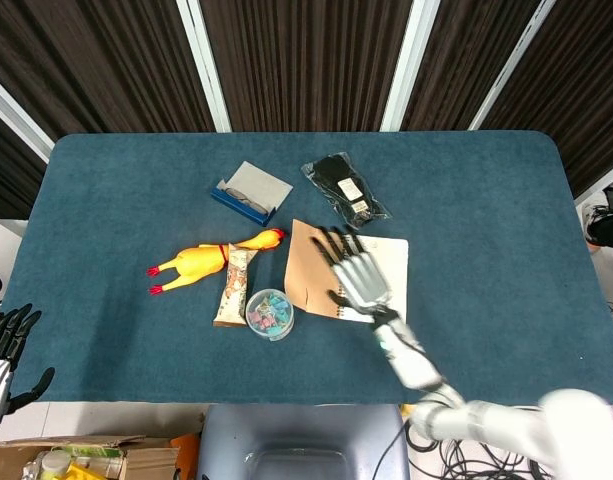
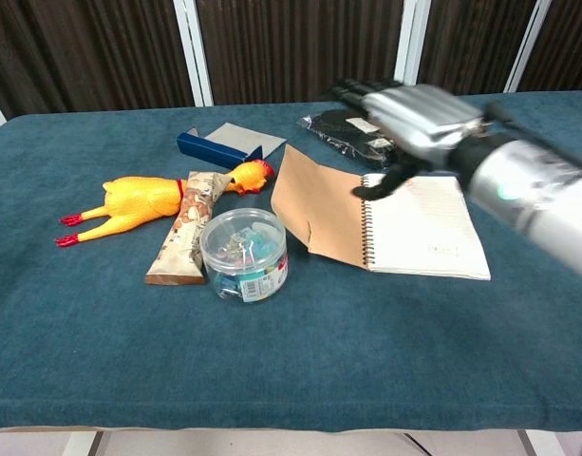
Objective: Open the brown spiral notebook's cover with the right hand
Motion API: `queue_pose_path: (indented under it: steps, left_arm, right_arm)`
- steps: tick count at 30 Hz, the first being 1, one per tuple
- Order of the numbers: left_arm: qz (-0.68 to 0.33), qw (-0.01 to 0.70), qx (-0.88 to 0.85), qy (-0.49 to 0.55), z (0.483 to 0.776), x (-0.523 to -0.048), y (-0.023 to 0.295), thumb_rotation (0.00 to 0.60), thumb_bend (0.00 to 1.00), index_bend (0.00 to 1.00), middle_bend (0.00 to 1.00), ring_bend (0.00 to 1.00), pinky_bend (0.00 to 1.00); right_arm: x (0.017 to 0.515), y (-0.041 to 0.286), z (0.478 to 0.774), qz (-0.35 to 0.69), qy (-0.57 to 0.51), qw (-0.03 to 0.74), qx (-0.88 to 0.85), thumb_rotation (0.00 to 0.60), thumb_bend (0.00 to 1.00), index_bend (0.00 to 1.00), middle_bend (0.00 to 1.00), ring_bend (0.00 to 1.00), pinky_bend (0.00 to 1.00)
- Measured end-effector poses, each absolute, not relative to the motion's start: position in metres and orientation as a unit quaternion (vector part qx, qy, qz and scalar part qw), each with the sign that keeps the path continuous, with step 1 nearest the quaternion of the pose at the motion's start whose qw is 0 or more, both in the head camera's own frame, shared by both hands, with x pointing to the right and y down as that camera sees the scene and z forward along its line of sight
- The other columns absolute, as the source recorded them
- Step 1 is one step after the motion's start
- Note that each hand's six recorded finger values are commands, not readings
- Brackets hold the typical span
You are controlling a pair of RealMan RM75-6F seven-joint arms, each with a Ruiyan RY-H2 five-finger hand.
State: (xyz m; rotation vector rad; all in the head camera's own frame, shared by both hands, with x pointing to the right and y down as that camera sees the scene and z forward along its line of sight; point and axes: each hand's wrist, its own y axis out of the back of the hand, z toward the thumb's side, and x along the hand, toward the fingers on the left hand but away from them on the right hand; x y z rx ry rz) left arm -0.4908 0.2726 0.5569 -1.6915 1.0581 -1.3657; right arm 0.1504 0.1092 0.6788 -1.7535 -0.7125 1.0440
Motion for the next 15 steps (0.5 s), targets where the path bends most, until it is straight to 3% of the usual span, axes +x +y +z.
queue_pose_path:
  steps: [3, 8, 11, 15]
  left_arm:
    - [-0.538, 0.355, -0.647, 0.407, 0.553, -0.490, 0.275, 0.600, 0.35, 0.00, 0.03, 0.00, 0.02]
    - [-0.546, 0.358, -0.646, 0.395, 0.547, -0.485, 0.285, 0.600, 0.35, 0.00, 0.03, 0.00, 0.02]
    - [-0.549, 0.355, -0.653, 0.382, 0.549, -0.481, 0.290, 0.600, 0.35, 0.00, 0.03, 0.00, 0.02]
    - [-0.556, 0.344, -0.666, 0.359, 0.555, -0.476, 0.296, 0.600, 0.35, 0.00, 0.03, 0.00, 0.02]
  right_arm:
    - [0.219, 0.131, 0.645, 0.455, -0.301, 0.470, -0.694, 0.600, 0.16, 0.00, 0.00, 0.00, 0.00]
    - [0.346, 0.196, 0.593, 0.557, -0.325, 0.445, -0.621, 0.600, 0.16, 0.00, 0.00, 0.00, 0.00]
    - [0.390, 0.231, 0.577, 0.598, -0.336, 0.419, -0.596, 0.600, 0.16, 0.00, 0.00, 0.00, 0.00]
    - [0.413, 0.243, 0.569, 0.599, -0.352, 0.392, -0.603, 0.600, 0.16, 0.00, 0.00, 0.00, 0.00]
